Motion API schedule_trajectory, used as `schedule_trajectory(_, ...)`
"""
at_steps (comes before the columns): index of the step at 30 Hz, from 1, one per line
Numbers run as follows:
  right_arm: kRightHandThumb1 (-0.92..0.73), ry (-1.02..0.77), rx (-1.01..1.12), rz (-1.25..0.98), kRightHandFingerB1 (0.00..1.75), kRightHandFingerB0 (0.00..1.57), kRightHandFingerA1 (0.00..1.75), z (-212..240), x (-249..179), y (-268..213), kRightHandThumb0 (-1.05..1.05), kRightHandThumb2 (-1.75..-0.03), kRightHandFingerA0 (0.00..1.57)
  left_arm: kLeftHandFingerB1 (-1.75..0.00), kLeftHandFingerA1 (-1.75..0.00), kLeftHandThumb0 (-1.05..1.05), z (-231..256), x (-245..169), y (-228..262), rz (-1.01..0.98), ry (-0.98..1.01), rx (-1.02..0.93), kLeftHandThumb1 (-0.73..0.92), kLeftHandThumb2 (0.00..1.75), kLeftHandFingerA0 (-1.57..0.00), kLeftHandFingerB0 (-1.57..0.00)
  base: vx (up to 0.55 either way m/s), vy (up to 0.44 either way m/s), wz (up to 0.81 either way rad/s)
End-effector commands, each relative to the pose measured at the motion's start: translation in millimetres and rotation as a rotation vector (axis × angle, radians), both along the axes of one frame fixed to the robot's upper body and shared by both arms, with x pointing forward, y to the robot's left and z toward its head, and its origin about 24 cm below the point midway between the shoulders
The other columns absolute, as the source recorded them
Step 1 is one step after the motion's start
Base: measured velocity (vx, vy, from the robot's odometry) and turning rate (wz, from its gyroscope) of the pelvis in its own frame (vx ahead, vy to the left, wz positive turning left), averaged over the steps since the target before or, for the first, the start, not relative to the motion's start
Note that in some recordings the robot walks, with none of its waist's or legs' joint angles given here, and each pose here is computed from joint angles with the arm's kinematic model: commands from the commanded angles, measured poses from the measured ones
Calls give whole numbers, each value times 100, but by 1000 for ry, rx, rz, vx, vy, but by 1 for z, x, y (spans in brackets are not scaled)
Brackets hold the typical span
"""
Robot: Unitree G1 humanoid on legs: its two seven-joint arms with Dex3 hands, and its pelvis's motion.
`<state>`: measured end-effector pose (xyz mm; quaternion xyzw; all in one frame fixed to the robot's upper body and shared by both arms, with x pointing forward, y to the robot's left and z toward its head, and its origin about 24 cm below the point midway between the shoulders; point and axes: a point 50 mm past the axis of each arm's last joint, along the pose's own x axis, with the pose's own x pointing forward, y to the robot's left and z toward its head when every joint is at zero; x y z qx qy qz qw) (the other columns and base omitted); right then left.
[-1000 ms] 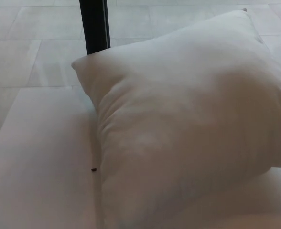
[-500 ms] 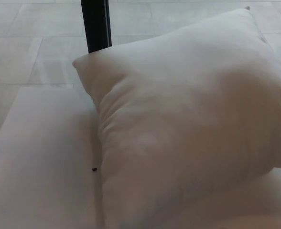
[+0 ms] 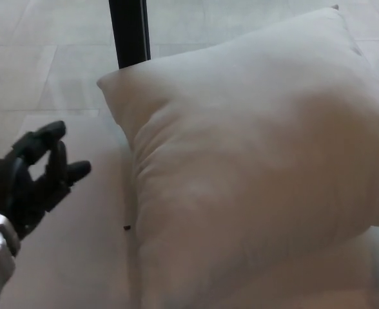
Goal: The robot uses its left hand to press on the left side of the pillow kept in the middle of the desk and uses its right hand to lift up and the right side of the pillow and turn it over
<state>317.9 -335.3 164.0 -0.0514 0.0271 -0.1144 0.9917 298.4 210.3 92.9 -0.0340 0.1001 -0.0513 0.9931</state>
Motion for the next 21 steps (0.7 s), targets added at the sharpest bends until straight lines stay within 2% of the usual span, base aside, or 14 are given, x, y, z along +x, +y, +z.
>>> schedule_trajectory(1, -90, 222, 13, 85, 25, 15, 45, -23, 17, 39, -96, -68, 28, -45, -67, -71, -36, -15, -39, -80, 238, 207, 78, 104, -31, -8, 0, 0, 0)
schedule_trajectory(2, -71, 246, -18, 83, 38, 8, 55, -27, 18, 43, -92, -112, 25, -44, -69, -72, -40, -16, -45, -63, 269, 163, 78, 104, -31, -8, 0, 0, 0)
schedule_trajectory(4, -75, 267, -52, 85, 37, 6, 55, -32, 18, 46, -98, -115, 26, -33, -68, -72, -45, -17, -51, -26, 306, 99, 92, 73, -27, -8, 0, 0, 0)
schedule_trajectory(6, -74, 311, -71, 106, 37, 7, 54, -42, 18, 53, -89, -113, 23, -25, -61, -75, -51, -19, -63, -48, 333, 87, 92, 79, -25, -2, 0, 0, 0)
schedule_trajectory(7, -92, 324, -77, 118, 26, 12, 46, -46, 17, 56, -95, -75, 25, -29, -60, -76, -54, -20, -68, -62, 350, 78, 81, 113, -19, 0, 0, 0, 0)
schedule_trajectory(8, -92, 333, -84, 130, 26, 12, 46, -49, 17, 58, -95, -75, 25, -29, -60, -76, -56, -20, -71, -69, 363, 72, 81, 113, -19, 0, 0, 0, 0)
schedule_trajectory(9, -74, 362, -91, 154, 35, 6, 53, -55, 16, 63, -91, -113, 16, -23, -57, -84, -59, -21, -79, -76, 380, 62, 85, 101, -14, -4, 0, 0, 0)
schedule_trajectory(11, -73, 383, -107, 168, 35, 6, 56, -63, 15, 70, -93, -114, 21, -22, -60, -85, -63, -24, -89, -84, 405, 40, 86, 120, -19, 0, 0, 0, 0)
schedule_trajectory(12, -92, 392, -109, 177, 26, 13, 49, -69, 14, 75, -97, -72, 28, -15, -56, -89, -65, -25, -93, -106, 421, 17, 90, 124, -8, 0, 0, 0, 0)
schedule_trajectory(13, -72, 399, -125, 189, 38, 9, 57, -71, 14, 79, -93, -114, 26, -17, -54, -86, -67, -27, -97, -109, 429, -5, 87, 123, -4, -5, 0, 0, 0)
schedule_trajectory(17, -73, 375, -148, 252, 39, 12, 56, -75, 15, 105, -94, -113, 32, -10, -75, -89, -78, -31, -118, -120, 453, -91, 92, 88, -21, 0, 0, 0, 0)
schedule_trajectory(18, -77, 350, -149, 269, 41, 13, 57, -74, 16, 110, -100, -115, 34, -18, -69, -86, -79, -31, -121, -121, 450, -92, 84, 120, -19, 0, 0, 0, 0)
schedule_trajectory(20, -78, 332, -149, 280, 41, 14, 57, -71, 17, 115, -101, -115, 35, -5, -66, -94, -82, -31, -123, -112, 451, -95, 85, 100, -13, 0, 0, 0, 0)
schedule_trajectory(21, -77, 310, -155, 296, 39, 13, 57, -66, 19, 120, -103, -117, 33, -11, -69, -92, -84, -32, -126, -69, 454, -121, 85, 126, -26, 0, 0, 0, 0)
